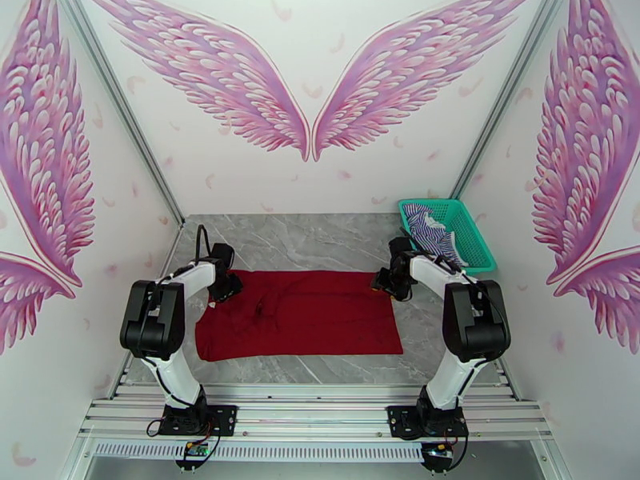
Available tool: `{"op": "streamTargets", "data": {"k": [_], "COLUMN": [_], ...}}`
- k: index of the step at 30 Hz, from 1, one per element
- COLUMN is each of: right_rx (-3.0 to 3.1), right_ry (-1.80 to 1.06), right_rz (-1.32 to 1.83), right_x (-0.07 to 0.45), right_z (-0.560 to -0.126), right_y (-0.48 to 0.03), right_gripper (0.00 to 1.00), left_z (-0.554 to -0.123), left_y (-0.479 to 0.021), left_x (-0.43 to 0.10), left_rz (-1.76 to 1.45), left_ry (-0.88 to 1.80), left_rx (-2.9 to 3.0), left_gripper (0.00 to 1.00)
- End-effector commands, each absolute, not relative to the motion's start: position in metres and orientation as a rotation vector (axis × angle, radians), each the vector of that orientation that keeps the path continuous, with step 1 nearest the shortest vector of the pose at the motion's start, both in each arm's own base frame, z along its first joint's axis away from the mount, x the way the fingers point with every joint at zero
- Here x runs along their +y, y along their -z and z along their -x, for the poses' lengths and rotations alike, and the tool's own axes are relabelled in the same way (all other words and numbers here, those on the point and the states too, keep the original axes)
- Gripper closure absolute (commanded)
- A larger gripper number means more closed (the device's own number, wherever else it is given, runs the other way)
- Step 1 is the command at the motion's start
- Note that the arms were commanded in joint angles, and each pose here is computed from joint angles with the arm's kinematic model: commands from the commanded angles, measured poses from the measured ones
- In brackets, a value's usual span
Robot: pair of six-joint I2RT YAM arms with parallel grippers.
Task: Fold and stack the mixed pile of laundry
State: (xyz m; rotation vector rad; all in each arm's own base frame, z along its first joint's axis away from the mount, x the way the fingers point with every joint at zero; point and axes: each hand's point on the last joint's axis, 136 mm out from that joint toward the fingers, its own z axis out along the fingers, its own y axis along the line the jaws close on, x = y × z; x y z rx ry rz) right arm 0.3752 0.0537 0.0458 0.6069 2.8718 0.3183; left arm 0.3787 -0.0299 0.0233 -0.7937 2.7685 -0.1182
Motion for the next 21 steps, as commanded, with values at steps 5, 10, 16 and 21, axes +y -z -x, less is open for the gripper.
{"op": "streamTargets", "data": {"k": [5,10,16,21], "right_rx": [2.848,2.85,2.85,2.838], "right_ry": [-0.318,-0.316,-0.306,-0.32], "right_rz": [-0.595,-0.594,-0.596,-0.614], "right_x": [0.055,0.055,0.054,0.055], "right_z": [-0.378,-0.378,-0.376,-0.373], "right_y": [-0.05,-0.05,-0.05,-0.054], "right_gripper": [0.41,0.41,0.42,0.42], "left_z": [-0.388,-0.391,-0.396,-0.399], "left_y": [-0.033,-0.035,-0.051,-0.073], "left_x": [-0.036,-0.037,-0.036,-0.033], "left_rz": [0.778,0.772,0.734,0.69], "left_ry": [0.163,0.169,0.176,0.172], "left_rx": [2.738,2.73,2.687,2.635], "left_gripper": [0.8,0.98,1.0,1.0]}}
